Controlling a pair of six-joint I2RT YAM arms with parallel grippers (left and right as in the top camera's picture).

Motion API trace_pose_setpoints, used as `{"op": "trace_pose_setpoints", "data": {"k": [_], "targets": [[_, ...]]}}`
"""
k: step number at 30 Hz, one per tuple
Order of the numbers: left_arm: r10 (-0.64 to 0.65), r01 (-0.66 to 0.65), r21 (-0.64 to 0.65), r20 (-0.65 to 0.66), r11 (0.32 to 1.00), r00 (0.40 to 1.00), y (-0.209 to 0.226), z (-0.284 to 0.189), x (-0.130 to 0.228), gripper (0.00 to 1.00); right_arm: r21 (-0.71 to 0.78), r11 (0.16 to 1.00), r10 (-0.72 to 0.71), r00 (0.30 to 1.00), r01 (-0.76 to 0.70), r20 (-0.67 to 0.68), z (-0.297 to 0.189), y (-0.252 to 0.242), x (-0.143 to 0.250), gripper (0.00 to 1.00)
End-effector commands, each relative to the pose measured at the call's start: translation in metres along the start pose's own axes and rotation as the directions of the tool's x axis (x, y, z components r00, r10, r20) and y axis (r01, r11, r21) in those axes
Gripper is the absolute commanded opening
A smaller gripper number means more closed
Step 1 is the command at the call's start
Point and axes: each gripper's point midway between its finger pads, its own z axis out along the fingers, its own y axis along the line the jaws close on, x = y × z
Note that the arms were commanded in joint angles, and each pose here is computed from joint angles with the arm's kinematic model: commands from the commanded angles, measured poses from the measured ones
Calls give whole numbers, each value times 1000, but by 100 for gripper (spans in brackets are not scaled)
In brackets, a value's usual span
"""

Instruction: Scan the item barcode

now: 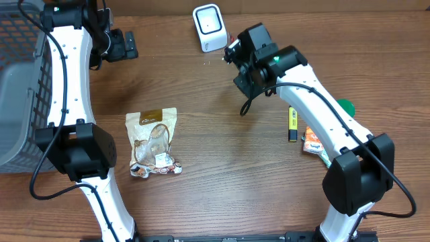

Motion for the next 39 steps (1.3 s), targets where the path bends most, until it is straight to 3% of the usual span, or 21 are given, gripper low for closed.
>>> {"op": "trace_pose_setpoints", "data": {"k": [1,9,16,23,30,39], "targets": [[8,-8,-15,3,1000,1000,4,-2,0,100,159,987,-43,996,31,73,-40,-34,-30,3],[8,-8,-15,3,1000,1000,4,-2,0,100,363,931,-98,985,40,143,-99,-75,-63,3],[8,-8,-15,3,1000,1000,4,-2,0,100,508,854,-207,970,114,131,-88,-93,-91,3],[8,-8,-15,3,1000,1000,4,-2,0,100,573,787,-317,947,230,55,-40,-102,-110,3],[8,-8,-15,4,1000,1000,4,-2,0,100,621,743,-348,937,252,35,25,-107,-126,3],[8,-8,-15,3,1000,1000,4,-2,0,100,645,672,-431,901,362,-57,103,-104,-125,3]]}}
